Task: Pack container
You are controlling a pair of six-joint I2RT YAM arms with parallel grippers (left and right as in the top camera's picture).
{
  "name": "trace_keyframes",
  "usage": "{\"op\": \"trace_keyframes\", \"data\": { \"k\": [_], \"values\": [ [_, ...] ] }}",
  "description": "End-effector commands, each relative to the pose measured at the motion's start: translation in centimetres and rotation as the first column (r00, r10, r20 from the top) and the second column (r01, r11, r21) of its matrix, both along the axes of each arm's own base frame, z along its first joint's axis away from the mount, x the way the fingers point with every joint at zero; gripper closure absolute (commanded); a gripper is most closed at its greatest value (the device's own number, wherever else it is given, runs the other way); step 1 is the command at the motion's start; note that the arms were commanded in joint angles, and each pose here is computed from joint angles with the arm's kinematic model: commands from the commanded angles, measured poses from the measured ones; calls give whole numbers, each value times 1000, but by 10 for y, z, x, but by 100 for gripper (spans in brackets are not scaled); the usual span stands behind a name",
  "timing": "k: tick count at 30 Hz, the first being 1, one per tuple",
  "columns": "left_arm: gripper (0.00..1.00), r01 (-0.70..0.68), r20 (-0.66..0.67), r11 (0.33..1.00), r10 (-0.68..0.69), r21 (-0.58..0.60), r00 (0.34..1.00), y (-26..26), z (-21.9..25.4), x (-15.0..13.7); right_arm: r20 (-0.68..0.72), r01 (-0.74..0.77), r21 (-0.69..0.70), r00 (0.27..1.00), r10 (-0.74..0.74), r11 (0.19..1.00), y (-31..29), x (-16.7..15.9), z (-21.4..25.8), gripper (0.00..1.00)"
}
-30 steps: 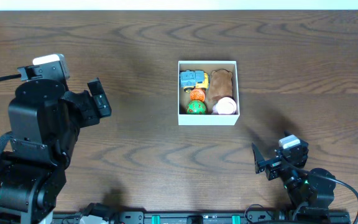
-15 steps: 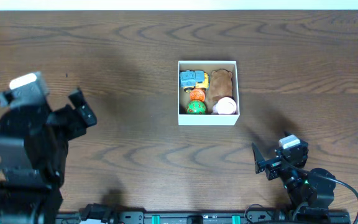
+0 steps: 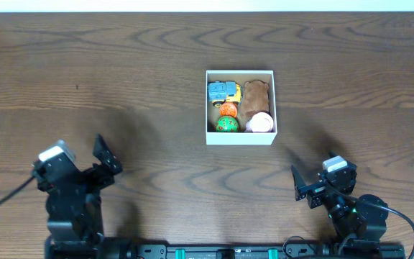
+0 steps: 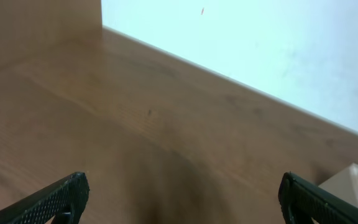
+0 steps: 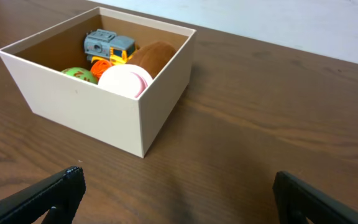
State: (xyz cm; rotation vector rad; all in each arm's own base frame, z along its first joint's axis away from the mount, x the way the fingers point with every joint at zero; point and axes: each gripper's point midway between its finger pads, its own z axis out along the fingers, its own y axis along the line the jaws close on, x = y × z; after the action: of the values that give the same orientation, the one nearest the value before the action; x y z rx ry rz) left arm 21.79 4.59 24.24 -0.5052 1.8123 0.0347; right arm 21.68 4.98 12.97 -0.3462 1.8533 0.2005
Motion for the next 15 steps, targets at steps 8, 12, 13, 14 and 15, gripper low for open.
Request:
{"op": "trace_keyframes", "data": {
  "k": [8,12,13,14,15],
  "values": [
    [2,33,23,999,-33,-16,999,-5,-69,-4,-2,-2,12,1000,2,1000,2,0,-1,1],
    [2,33,26,999,-33,-16,999,-5,-78,-5,-2,-2,12,1000,2,1000,1,0,-1,1],
    [2,33,25,999,-33,-16,999,-5,-79,-5,-2,-2,12,1000,2,1000,1,0,-1,1],
    [2,33,24,999,-33,-16,999,-5,-81,-5,-2,-2,12,1000,2,1000,2,0,-1,1],
    [2,33,22,999,-33,-16,999,-5,-82,-5,-2,-2,12,1000,2,1000,2,0,-1,1]
  ]
}}
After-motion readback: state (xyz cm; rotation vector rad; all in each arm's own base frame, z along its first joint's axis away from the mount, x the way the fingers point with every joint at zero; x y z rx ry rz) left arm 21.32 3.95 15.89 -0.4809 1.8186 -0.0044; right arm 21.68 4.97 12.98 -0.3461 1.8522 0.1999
